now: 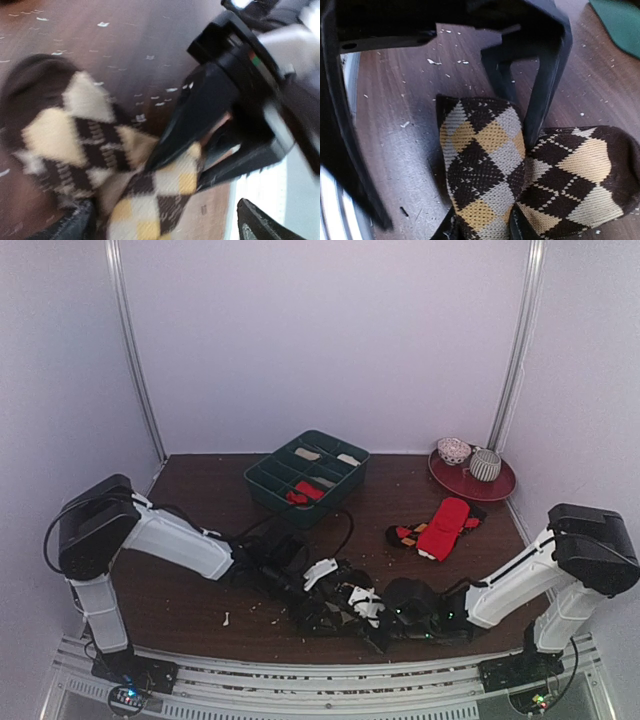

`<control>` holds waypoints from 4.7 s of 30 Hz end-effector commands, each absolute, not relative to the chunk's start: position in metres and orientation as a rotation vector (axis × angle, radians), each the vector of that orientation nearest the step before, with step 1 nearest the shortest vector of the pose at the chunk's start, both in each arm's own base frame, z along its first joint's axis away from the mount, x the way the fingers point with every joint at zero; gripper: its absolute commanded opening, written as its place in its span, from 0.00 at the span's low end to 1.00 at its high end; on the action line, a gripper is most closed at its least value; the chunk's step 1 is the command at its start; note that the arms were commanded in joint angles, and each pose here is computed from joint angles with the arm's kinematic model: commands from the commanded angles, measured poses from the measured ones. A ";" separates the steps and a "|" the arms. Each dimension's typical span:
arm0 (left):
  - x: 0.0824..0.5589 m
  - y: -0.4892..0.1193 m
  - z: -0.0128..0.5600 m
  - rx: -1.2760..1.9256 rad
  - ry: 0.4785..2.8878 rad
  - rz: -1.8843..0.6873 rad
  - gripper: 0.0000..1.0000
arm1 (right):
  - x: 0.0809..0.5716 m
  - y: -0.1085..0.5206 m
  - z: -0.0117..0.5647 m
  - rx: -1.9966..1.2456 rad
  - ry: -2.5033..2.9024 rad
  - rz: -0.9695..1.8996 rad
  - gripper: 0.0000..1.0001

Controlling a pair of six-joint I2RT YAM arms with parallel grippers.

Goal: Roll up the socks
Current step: Roll the sock at the center of the board.

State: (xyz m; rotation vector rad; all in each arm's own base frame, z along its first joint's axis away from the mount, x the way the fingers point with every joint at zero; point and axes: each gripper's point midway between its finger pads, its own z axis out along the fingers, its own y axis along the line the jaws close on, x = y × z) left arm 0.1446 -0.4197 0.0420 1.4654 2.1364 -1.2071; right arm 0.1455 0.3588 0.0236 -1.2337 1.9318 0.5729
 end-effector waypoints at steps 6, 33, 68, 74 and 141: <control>0.156 -0.404 0.104 1.444 1.618 -0.974 0.98 | 0.077 0.307 -0.048 -1.261 2.554 1.065 0.23; 0.125 -0.397 0.032 1.585 1.762 -1.093 0.39 | 0.079 0.296 -0.070 -1.031 2.818 1.219 0.23; 0.128 -0.366 -0.046 1.355 2.635 -1.087 0.00 | 0.141 0.348 0.053 -1.383 1.744 0.408 0.69; 0.124 -0.364 -0.049 1.377 2.638 -1.100 0.00 | 0.141 0.352 0.044 -1.386 1.756 0.412 0.64; 0.133 -0.368 -0.048 1.447 2.398 -0.899 0.00 | 0.160 0.329 0.035 -0.974 2.331 0.926 0.47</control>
